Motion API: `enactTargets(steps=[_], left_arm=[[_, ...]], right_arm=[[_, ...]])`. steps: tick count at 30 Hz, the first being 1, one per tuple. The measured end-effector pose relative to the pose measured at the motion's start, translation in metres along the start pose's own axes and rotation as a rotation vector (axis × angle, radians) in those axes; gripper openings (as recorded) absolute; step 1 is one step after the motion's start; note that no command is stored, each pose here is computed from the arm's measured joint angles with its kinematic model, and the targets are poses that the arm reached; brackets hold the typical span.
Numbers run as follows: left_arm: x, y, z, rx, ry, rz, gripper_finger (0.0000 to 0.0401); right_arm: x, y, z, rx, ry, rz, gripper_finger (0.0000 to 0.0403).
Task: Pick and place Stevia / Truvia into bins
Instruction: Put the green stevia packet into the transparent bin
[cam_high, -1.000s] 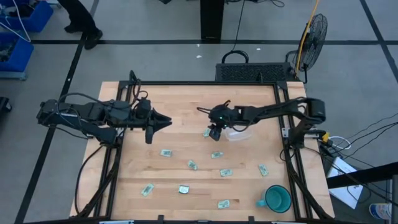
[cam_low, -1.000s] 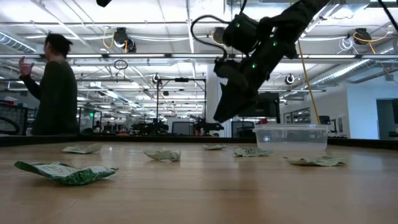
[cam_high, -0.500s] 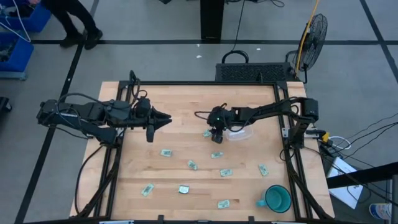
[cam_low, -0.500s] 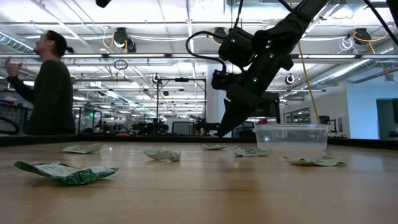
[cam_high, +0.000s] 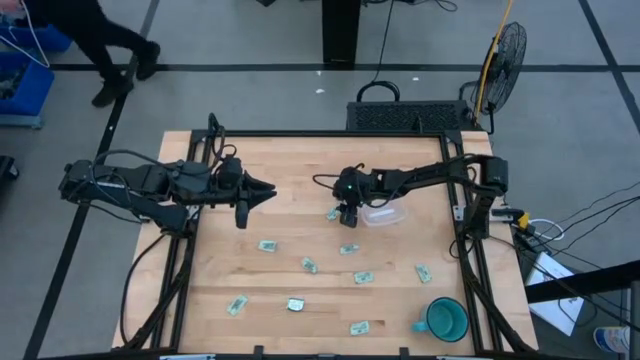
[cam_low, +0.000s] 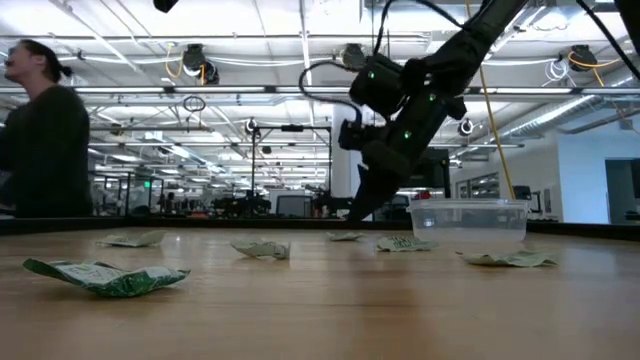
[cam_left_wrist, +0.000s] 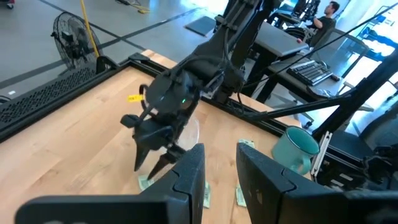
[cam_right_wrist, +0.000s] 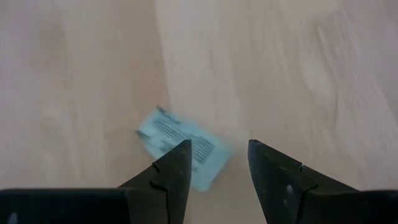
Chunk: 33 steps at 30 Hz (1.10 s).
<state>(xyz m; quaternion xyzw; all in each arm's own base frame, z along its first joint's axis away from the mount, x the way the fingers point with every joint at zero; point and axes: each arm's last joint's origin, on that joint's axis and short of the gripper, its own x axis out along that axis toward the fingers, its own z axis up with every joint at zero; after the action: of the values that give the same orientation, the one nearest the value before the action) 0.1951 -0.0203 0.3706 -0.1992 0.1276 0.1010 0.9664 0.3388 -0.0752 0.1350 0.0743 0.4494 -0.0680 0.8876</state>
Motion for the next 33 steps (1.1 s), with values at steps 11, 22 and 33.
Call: enactTargets(steps=[11,22,33], left_arm=[[0.0,0.0,0.0,0.006,0.002,-0.001,0.0097],[0.0,0.0,0.0,0.052,0.002,-0.001,0.0097],[0.0,0.0,0.0,0.055,0.002,-0.002,0.0097]], right_arm=[[0.016,-0.004,-0.004,0.034,-0.001,-0.047,0.015],[0.017,-0.006,-0.006,0.143,0.016,0.005,0.003],[-0.015,0.009,0.007,0.181,-0.043,0.054,0.0002]])
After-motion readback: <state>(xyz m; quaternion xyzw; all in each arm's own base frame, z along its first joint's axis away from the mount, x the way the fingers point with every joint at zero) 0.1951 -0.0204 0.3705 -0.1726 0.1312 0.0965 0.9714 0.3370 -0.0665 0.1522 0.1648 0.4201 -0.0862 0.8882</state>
